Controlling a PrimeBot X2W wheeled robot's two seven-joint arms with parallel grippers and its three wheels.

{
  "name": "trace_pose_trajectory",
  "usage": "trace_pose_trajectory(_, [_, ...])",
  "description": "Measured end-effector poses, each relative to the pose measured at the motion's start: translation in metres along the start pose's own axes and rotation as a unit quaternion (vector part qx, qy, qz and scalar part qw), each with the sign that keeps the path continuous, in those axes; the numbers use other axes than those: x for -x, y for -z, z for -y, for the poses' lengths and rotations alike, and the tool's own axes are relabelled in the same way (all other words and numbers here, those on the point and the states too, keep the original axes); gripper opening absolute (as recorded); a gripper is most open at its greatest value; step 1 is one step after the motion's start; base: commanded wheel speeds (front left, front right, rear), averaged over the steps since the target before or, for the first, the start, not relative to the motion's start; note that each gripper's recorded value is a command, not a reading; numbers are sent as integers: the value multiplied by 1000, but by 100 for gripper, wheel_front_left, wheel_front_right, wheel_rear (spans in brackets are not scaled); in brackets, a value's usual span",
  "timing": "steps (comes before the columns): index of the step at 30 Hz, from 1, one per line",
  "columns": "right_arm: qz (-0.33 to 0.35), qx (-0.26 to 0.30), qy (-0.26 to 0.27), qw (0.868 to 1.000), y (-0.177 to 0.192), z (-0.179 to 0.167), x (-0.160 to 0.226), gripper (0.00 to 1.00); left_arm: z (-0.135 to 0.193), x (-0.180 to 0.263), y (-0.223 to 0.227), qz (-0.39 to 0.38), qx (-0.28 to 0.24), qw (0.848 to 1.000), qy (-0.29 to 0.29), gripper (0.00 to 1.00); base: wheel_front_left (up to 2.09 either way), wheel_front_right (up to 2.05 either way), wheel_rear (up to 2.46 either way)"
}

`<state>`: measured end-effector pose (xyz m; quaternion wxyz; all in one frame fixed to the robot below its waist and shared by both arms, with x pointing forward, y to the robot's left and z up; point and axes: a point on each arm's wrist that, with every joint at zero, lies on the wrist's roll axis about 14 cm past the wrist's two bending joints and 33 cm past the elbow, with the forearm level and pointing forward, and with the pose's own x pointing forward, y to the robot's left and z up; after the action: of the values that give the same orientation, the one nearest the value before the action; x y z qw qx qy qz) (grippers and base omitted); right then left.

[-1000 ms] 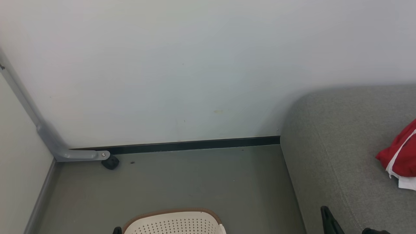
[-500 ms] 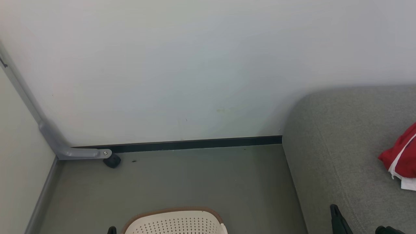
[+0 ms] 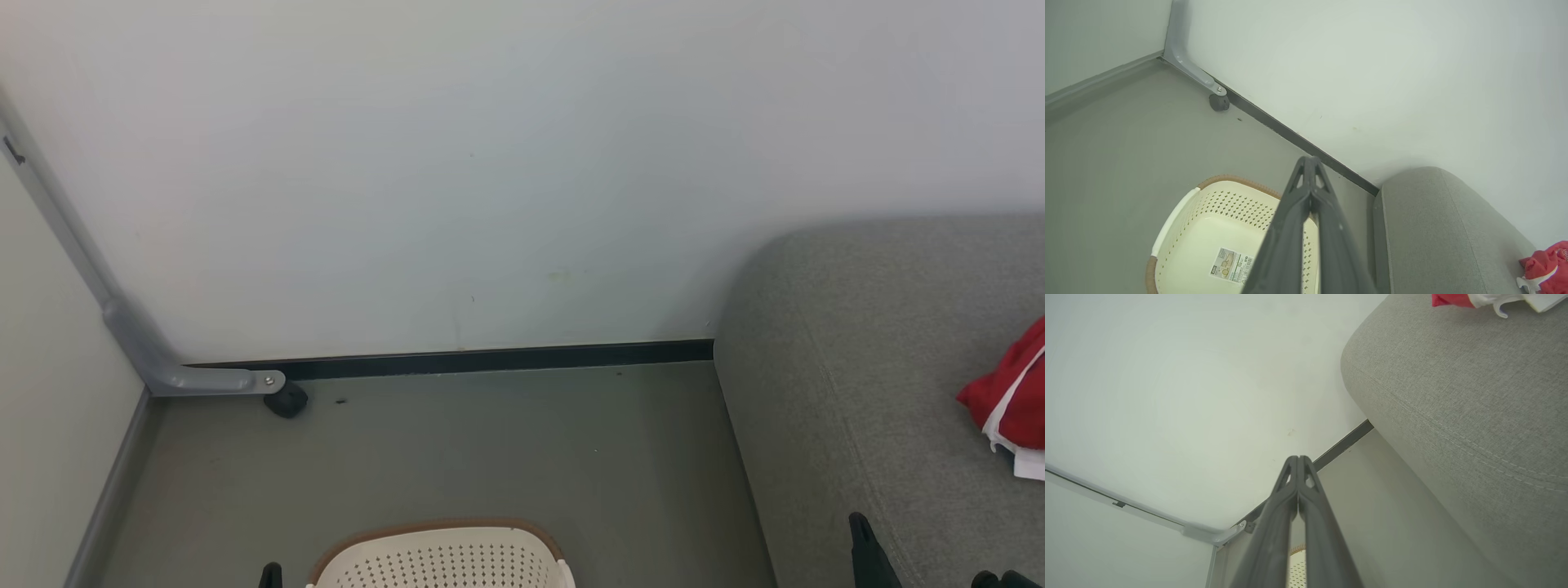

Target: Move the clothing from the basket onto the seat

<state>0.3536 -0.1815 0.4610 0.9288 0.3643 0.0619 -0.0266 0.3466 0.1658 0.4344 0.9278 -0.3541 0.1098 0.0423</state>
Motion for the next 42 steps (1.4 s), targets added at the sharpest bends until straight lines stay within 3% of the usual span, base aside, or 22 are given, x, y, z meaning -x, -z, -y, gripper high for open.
trace_pose_trajectory(27, [0,-180,15,983,-10,8,-9,0,-1,-8,-15,-3,183,983,5,0,0,0,0])
trace_pose_trajectory(42, [4,-280,9,960,-18,7,-15,0,4,-14,-28,2,281,959,24,0,0,0,0])
